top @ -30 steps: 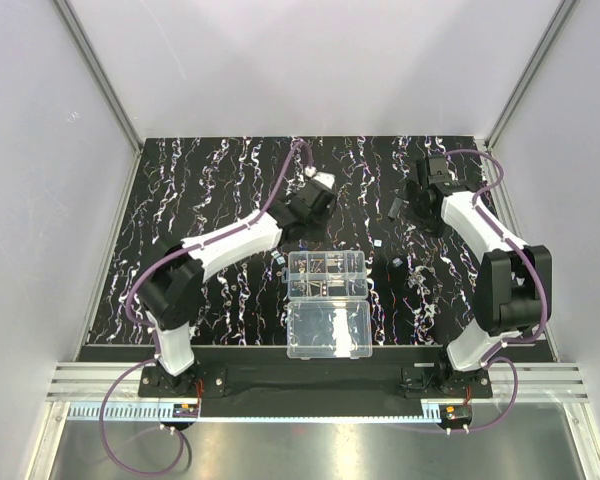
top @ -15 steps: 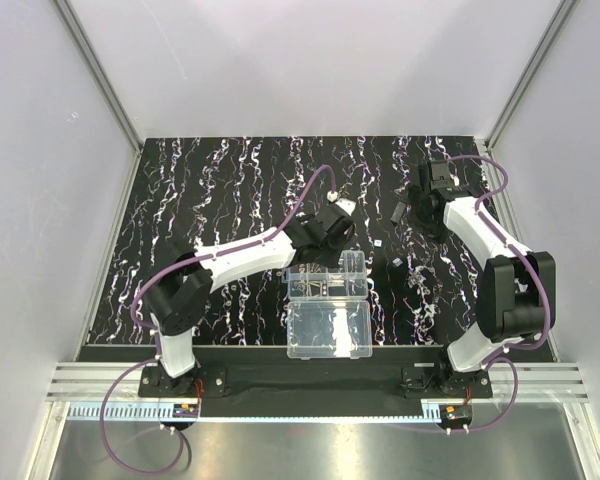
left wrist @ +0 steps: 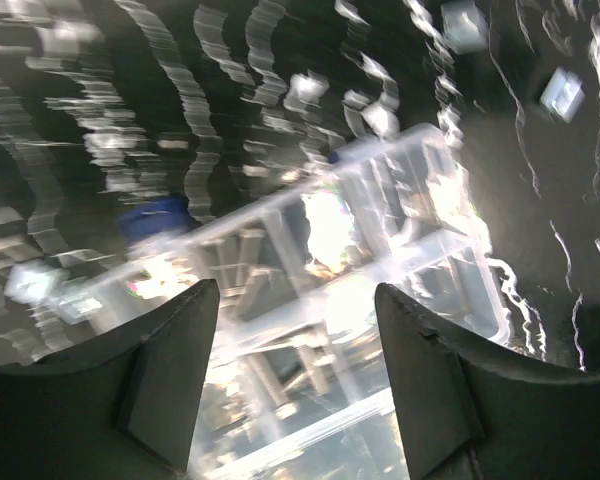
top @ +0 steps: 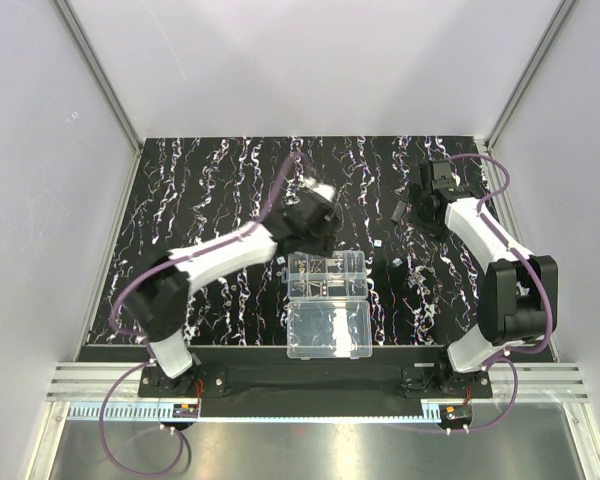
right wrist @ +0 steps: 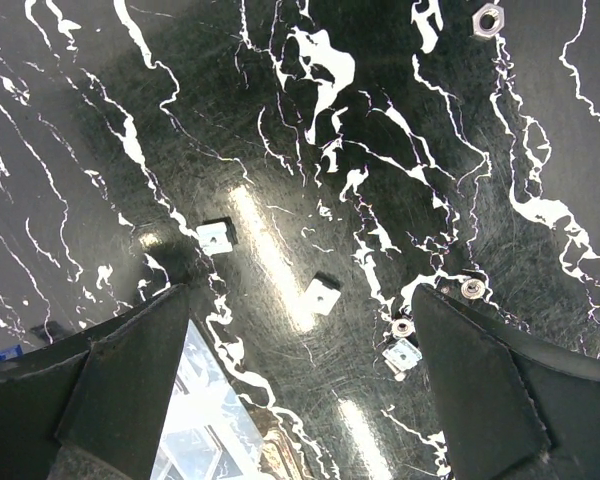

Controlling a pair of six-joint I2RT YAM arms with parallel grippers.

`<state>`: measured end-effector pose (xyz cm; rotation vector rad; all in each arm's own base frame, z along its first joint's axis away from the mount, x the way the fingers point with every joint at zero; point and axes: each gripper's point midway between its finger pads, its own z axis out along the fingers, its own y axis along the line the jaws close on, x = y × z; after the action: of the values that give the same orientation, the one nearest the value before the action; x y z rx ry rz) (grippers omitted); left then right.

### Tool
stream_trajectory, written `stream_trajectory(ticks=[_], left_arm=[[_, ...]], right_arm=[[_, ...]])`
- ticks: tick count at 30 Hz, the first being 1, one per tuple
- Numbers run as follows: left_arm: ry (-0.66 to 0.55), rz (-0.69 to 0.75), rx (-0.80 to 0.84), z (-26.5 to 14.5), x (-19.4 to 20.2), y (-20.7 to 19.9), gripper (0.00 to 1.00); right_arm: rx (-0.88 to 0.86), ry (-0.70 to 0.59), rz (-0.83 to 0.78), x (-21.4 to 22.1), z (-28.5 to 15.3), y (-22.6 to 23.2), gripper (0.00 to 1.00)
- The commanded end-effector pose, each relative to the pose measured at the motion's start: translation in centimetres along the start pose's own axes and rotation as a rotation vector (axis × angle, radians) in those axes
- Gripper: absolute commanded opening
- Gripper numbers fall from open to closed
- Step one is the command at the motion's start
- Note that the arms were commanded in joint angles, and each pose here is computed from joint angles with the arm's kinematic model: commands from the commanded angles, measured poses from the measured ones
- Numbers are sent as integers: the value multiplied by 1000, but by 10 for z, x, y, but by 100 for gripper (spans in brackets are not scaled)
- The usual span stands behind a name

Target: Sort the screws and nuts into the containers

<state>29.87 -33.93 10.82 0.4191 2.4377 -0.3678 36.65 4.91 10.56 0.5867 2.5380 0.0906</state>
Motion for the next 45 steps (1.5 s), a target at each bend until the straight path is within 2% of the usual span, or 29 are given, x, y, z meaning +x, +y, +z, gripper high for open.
stream_trajectory(ticks=[1, 3, 5, 6, 10, 15, 20, 34, 45], left_arm=[[-175, -178, -60, -42, -54, 64, 70], [-177, -220, -104, -43, -52, 102, 70], [-149, -204, -125, -37, -49, 119, 69], [-121, -219, -150, -28, -45, 133, 65], [-69, -242, -189, -3, -34, 147, 59], [-17, -312, -249, 27, -15, 156, 58], [13, -322, -278, 44, -4, 160, 57], [70, -272, -366, 61, 20, 162, 50], [115, -301, -380, 69, 42, 158, 37]], right_arm=[[-36, -60, -8, -17, -13, 6, 100], [-40, -54, -15, -15, -11, 7, 100], [-34, -41, -16, -13, -5, 6, 100], [-33, -35, -20, -12, -3, 6, 100], [-22, -18, -30, -12, 1, 6, 100], [-29, -11, -40, -14, 3, 9, 100], [-28, 2, -49, -13, 7, 10, 100], [-18, 0, -58, -16, 8, 10, 100], [-6, -6, -61, -16, 5, 7, 100]])
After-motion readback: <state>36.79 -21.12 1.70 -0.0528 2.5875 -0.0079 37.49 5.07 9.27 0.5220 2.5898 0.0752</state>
